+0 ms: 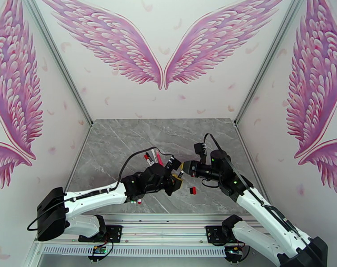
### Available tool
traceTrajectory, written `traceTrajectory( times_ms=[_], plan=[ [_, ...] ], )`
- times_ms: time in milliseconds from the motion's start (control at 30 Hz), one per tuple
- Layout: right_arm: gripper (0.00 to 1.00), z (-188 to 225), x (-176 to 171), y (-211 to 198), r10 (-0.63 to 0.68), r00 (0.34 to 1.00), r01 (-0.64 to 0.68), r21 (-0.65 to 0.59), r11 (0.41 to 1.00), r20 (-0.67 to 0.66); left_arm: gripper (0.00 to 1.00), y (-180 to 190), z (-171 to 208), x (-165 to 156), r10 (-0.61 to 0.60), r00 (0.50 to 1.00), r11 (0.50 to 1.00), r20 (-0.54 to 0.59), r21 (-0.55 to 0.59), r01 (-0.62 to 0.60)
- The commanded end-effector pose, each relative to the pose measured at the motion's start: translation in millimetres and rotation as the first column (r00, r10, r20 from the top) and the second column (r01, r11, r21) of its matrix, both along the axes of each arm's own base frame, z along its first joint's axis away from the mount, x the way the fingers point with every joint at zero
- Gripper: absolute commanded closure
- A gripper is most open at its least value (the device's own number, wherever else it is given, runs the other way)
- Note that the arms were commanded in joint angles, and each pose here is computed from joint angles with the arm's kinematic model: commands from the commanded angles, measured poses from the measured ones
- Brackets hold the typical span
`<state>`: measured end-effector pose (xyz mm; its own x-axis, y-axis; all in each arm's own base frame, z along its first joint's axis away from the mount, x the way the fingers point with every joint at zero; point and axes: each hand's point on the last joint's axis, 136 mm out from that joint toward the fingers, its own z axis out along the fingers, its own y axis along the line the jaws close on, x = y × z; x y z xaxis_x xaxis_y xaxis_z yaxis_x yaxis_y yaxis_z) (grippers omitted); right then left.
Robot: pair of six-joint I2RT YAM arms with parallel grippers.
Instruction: Open the pen caps
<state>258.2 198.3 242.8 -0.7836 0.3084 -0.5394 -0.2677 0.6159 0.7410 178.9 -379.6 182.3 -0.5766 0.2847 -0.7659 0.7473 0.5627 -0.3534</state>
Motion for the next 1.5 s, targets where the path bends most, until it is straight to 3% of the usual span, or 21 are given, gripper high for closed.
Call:
traceTrajectory(
  times_ms=[0,100,267,467,633,833,1133,1467],
  plan=[
    [0.87,2,23,-32,-0.205,0.979,0.205,-0.074,0.976,0.012,0.95,16,-25,1,0.044,0.998,0.984,0.035,0.170,-0.049],
    [0.88,-7,25,-35,-0.229,0.973,0.227,-0.071,0.971,-0.019,0.96,13,-23,-1,0.039,0.998,0.984,0.045,0.172,-0.046],
    [0.86,-15,15,-29,-0.161,0.987,0.159,-0.085,0.984,-0.023,0.96,12,-12,-6,0.028,1.000,0.997,-0.001,0.068,-0.028],
    [0.84,-65,-15,-47,-0.122,0.984,0.081,-0.282,0.956,-0.130,0.96,26,5,-2,0.066,0.996,0.996,-0.053,-0.065,-0.069],
    [0.84,-116,-36,-75,-0.172,0.957,0.043,-0.468,0.883,-0.235,0.96,37,10,3,0.093,0.989,0.982,-0.111,-0.155,-0.110],
    [0.82,-158,-52,-88,-0.201,0.918,-0.023,-0.551,0.834,-0.343,0.95,40,1,1,0.093,0.986,0.983,-0.136,-0.148,-0.113],
    [0.81,-194,-47,-91,-0.220,0.889,-0.078,-0.606,0.791,-0.402,0.94,31,-8,0,0.076,0.983,0.986,-0.170,-0.133,-0.099],
    [0.81,-221,-51,-95,-0.249,0.858,-0.103,-0.624,0.775,-0.450,0.94,29,-10,-1,0.075,0.979,0.985,-0.189,-0.138,-0.102]
  ],
)
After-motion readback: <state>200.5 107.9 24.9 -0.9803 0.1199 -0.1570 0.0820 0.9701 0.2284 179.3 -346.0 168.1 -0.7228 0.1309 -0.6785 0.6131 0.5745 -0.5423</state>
